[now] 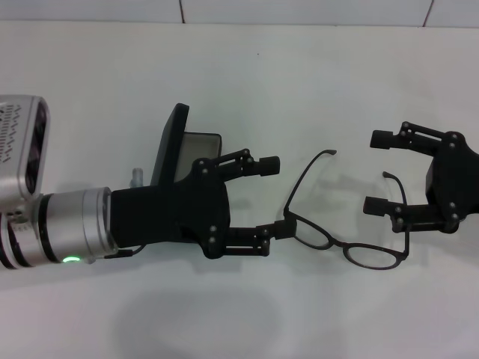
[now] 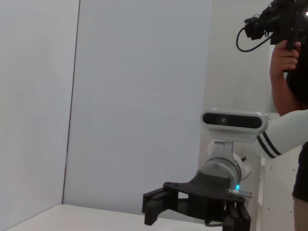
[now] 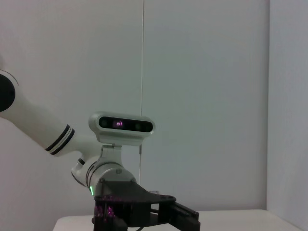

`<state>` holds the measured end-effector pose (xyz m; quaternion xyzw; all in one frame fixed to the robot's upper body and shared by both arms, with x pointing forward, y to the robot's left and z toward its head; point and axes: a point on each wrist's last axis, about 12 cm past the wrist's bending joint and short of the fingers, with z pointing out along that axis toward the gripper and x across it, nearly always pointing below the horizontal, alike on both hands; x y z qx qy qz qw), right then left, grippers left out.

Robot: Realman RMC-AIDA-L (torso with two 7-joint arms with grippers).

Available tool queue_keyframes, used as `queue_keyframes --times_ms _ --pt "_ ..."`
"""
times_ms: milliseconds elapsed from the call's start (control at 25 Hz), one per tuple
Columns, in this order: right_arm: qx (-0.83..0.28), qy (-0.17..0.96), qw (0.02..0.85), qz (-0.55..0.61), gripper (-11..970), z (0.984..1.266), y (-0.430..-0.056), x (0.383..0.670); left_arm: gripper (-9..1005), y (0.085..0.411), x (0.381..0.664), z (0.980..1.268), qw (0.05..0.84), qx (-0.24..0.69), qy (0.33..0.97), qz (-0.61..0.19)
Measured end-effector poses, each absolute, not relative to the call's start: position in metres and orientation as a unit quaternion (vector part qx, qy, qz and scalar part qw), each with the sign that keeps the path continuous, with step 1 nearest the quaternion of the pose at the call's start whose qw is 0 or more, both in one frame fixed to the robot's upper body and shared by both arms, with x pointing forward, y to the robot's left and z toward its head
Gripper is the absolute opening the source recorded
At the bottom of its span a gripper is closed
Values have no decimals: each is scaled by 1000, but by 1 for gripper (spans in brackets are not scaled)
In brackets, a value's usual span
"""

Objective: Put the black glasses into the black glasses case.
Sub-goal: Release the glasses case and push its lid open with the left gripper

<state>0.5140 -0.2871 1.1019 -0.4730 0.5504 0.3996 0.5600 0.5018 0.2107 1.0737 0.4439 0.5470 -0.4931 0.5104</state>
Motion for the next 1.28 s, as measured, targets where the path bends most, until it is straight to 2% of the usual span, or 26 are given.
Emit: queue_keyframes --times_ms 560,760,1000,1280 --pt "-471 549 566 395 885 1098 -288 508 857 212 504 1076 521 426 550 -496" --pt "-475 546 568 392 885 1100 -287 510 856 225 519 1091 513 386 572 -510" --pt "-470 548 574 386 885 1099 -294 506 854 255 551 1107 448 310 698 -465" --pt "-465 552 576 384 885 1098 -299 502 847 271 553 1111 405 282 778 -388"
